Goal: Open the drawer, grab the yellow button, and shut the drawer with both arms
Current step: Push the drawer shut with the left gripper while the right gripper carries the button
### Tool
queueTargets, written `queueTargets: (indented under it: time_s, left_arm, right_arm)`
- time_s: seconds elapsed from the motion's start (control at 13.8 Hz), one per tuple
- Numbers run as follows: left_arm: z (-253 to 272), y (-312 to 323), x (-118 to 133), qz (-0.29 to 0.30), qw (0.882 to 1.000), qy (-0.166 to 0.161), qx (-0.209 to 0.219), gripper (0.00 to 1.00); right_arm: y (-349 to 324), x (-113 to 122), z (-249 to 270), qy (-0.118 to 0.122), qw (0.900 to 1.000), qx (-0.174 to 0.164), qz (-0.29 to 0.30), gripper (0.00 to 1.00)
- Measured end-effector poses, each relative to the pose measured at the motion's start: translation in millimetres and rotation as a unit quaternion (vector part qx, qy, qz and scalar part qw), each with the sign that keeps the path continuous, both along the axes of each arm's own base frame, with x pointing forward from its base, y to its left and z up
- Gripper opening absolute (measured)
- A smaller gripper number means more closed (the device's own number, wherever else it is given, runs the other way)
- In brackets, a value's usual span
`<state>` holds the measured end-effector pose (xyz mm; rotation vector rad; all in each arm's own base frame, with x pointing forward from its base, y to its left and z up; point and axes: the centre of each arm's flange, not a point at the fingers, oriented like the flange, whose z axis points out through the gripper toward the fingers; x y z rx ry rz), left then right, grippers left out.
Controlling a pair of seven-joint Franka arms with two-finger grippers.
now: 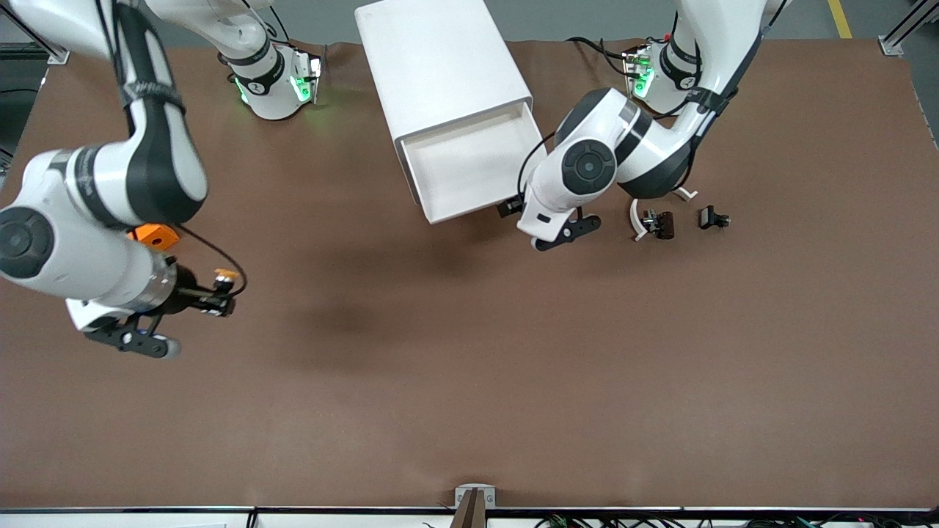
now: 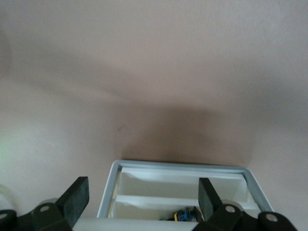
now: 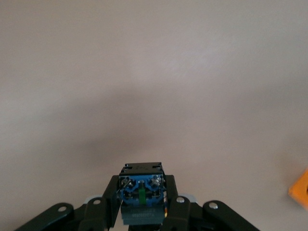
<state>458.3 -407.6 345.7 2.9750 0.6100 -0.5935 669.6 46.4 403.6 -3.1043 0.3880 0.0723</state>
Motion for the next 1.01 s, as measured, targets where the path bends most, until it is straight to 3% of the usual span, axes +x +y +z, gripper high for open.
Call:
queueTargets:
  time_s: [0.22,0.65,1.01]
  left_arm:
    - [-8,-33,-31,0.004,1.000,0.018,0.012,1.00]
    - [-12,-68,-71,0.024,0.997,0.074,-0.008,1.00]
    - [-19,-93,-102,0.026,0.995,0.094,0.000,1.00]
  right_arm:
    - [-56,-14,-78,-0.031,0.999,-0.003,0.016,0.41]
    - [-134,-33,-150,-0.045,0.998,-0.013,0.045,0.41]
    - [-141,-46,-209,-0.030,0.998,-0.013,0.044,0.41]
